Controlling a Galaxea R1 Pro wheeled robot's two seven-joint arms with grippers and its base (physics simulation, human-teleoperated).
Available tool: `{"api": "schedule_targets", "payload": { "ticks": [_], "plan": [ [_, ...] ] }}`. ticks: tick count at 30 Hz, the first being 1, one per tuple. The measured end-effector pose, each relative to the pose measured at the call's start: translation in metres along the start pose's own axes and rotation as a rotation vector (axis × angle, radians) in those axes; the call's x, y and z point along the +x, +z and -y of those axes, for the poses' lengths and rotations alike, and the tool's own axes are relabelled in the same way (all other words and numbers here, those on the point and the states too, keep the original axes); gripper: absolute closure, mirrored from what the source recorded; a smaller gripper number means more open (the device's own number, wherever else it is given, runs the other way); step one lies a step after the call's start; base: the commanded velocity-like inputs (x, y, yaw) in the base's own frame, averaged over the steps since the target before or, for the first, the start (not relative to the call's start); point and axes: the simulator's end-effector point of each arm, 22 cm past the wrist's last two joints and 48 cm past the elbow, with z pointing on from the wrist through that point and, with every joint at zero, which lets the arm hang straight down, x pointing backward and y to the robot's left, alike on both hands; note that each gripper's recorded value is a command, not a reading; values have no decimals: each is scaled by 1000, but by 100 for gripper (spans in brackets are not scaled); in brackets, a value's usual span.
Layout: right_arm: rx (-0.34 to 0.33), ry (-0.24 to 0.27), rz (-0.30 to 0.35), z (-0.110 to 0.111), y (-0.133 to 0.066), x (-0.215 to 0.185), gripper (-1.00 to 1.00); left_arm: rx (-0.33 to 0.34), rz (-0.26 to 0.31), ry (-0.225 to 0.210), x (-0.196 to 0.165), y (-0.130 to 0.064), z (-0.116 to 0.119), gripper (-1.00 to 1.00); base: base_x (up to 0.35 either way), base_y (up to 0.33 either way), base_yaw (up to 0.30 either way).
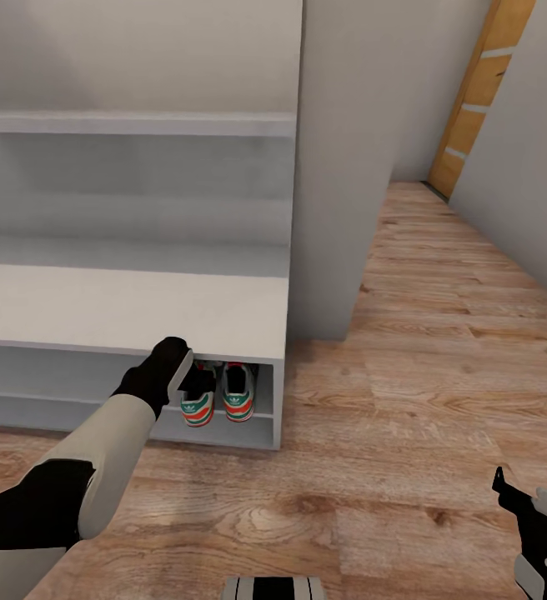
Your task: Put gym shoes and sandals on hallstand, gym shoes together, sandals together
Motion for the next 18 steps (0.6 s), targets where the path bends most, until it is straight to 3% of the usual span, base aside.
{"api": "schedule_targets", "payload": {
  "ticks": [12, 13, 18],
  "plan": [
    [0, 0, 0, 0, 0, 0, -100, 2, 1, -2, 0, 0, 0, 100, 0, 0, 0],
    [0, 0, 0, 0, 0, 0, -100, 2, 0, -2, 0, 0, 0, -100, 0, 0, 0],
    [0, 0, 0, 0, 0, 0, -100, 2, 1, -1, 0, 0, 0, -100, 0, 0, 0]
  ]
}}
